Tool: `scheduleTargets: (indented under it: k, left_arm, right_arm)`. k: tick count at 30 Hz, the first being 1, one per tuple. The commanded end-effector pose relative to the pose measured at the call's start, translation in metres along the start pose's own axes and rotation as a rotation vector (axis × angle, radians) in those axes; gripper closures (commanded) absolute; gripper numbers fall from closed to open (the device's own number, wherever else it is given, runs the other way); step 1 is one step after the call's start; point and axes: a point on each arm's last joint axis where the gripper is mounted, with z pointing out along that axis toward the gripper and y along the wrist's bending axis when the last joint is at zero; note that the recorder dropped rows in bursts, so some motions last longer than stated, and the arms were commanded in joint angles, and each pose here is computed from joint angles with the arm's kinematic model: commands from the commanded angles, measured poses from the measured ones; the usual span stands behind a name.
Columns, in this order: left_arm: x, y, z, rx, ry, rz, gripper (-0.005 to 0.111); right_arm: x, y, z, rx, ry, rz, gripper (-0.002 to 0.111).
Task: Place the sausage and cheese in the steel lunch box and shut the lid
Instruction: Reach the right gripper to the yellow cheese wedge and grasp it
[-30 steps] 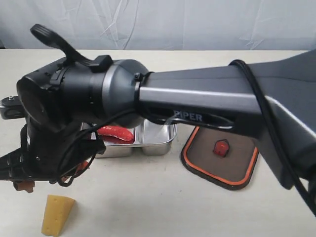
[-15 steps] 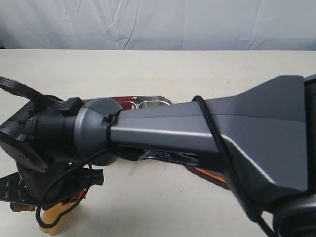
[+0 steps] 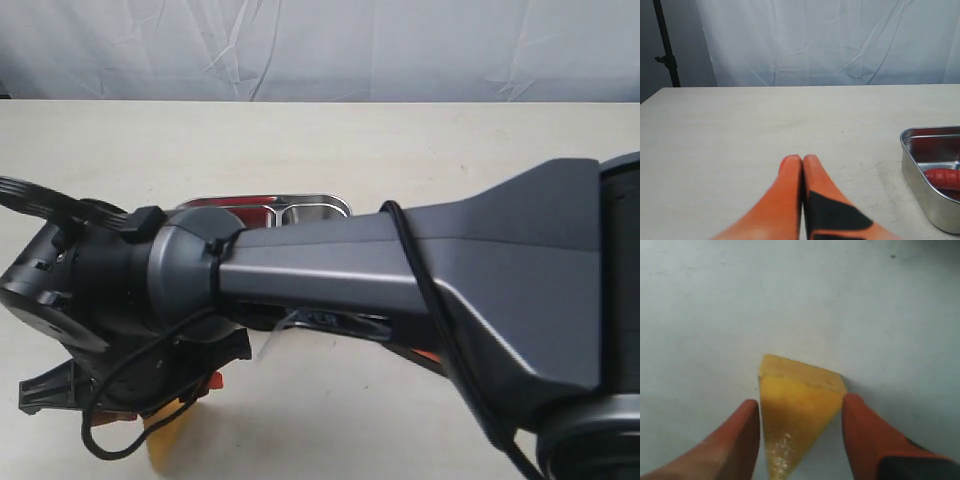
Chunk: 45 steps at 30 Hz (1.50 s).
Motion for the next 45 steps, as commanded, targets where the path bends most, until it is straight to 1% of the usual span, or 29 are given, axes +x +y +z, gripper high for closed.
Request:
scheduleTargets:
  k: [1,4,8,12,14,16,24,33,39,45]
  left_arm:
    - [0.000,0.000,0.000,0.004,-0.015,-0.007,0.107]
    - [0.000,0.000,0.000,0.004,-0.015,-0.007,0.107]
    - [0.000,0.000,0.000,0.004,-0.015,-0.007,0.107]
    - [0.000,0.000,0.000,0.004,-0.015,-0.007,0.107]
    - [0.000,0.000,0.000,0.004,-0.015,-0.007,0.107]
    - [0.000,0.000,0.000,0.005,-0.015,-0.013,0.107]
    - [0.000,0.000,0.000,0.005,-0.015,-0.013,0.107]
    - [0.000,0.000,0.000,0.005,-0.015,-0.013,0.107]
    - [0.000,0.000,0.000,0.005,-0.015,-0.013,0.107]
    - [0.000,0.000,0.000,0.005,-0.015,-0.013,0.107]
  right_arm:
    - [-0.003,-0.003,-0.002,0.031,-0.036,-0.022,0.059]
    - [-0.002,-0.003,-0.002,0.039,-0.033,-0.023,0.059]
    - [0.000,-0.006,-0.002,0.073,-0.003,-0.078,0.059]
    - [0.004,-0.005,-0.002,0.058,0.044,-0.252,0.059]
    - [0.005,-0.004,-0.002,0.044,0.050,-0.308,0.059]
    - [0.005,-0.004,-0.002,0.041,0.048,-0.335,0.059]
    - [0.004,-0.001,-0.002,0.014,0.034,-0.378,0.059]
    - [0.005,-0.004,0.000,0.043,0.051,-0.403,0.059]
    - [0.008,-0.004,0.019,0.061,0.092,-0.423,0.059]
    - [0.007,-0.002,0.024,0.049,0.074,-0.426,0.059]
